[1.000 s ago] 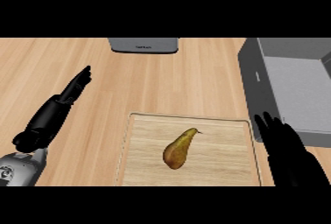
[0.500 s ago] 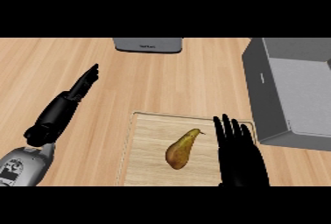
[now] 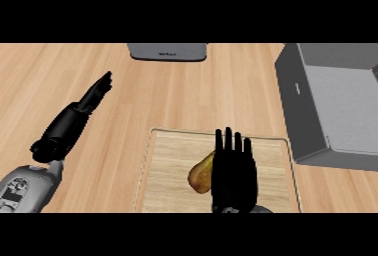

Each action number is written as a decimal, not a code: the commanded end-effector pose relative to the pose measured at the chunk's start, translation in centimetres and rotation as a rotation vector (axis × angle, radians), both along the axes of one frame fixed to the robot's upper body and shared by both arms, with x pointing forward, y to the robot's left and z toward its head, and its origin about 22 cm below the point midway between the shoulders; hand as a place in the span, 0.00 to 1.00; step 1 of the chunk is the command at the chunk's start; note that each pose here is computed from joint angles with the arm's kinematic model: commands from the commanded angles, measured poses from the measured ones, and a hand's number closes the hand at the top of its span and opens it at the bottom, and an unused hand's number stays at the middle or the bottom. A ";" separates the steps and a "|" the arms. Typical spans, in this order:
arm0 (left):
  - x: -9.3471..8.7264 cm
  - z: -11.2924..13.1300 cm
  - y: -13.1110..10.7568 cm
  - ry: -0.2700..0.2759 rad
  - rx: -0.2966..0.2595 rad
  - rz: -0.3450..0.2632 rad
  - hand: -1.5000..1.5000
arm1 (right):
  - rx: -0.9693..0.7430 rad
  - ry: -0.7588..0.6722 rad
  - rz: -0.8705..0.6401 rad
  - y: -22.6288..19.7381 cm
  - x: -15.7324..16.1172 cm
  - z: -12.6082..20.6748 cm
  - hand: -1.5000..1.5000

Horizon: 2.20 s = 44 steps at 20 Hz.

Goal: Pick the pear from the tray and place it in the cardboard box

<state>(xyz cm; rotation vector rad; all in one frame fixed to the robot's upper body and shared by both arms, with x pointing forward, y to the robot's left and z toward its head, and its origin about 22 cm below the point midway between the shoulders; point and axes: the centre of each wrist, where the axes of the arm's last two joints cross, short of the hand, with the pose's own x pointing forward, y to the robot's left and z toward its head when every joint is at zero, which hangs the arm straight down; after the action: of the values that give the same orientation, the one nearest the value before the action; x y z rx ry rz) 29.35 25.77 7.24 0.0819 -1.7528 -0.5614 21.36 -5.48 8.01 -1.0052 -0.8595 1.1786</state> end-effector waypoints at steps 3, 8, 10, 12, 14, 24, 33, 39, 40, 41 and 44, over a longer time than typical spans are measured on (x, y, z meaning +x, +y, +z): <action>-0.1 -0.4 0.5 0.000 0.000 0.001 0.50 | -0.197 0.036 -0.206 2.3 2.1 0.8 0.00; 0.5 -0.1 0.0 0.001 -0.015 -0.002 0.50 | -0.221 0.061 -0.193 2.9 3.6 0.7 0.00; 0.1 -0.7 -0.3 -0.013 -0.005 0.002 0.50 | -0.239 0.088 -0.200 3.1 3.5 -1.0 0.00; 0.3 -0.6 1.1 0.014 -0.008 0.001 0.50 | -0.251 0.099 -0.218 3.1 3.5 -2.2 0.00; 0.1 -1.5 0.8 0.003 -0.017 0.007 0.50 | -0.262 0.101 -0.223 2.8 4.3 -1.0 0.00; 0.7 -0.8 1.2 0.006 -0.008 0.011 0.50 | -0.231 0.138 -0.207 3.8 4.7 -2.8 0.00; 0.9 -1.1 -0.7 0.016 -0.010 0.023 0.50 | -0.280 0.157 -0.257 3.2 5.8 -3.8 0.00; 0.1 -1.5 0.3 0.006 -0.004 0.013 0.50 | -0.243 0.176 -0.282 2.7 4.2 -5.6 0.00; -0.2 -0.2 0.0 0.007 -0.016 0.025 0.50 | -0.237 0.170 -0.278 2.7 4.0 -5.2 0.00; 0.3 -0.7 2.7 0.013 -0.008 0.016 0.50 | -0.231 0.190 -0.264 2.6 4.0 -6.2 0.00; 0.4 -1.0 -0.6 0.002 0.008 0.018 0.50 | -0.260 0.177 -0.179 4.0 3.7 -5.6 1.00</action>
<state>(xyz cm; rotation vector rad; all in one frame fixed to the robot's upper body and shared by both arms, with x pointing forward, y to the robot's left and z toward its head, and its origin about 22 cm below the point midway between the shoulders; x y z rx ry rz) 29.71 26.33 6.47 0.0862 -1.7438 -0.5445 25.89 -3.43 2.73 -1.0231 -0.6255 1.2757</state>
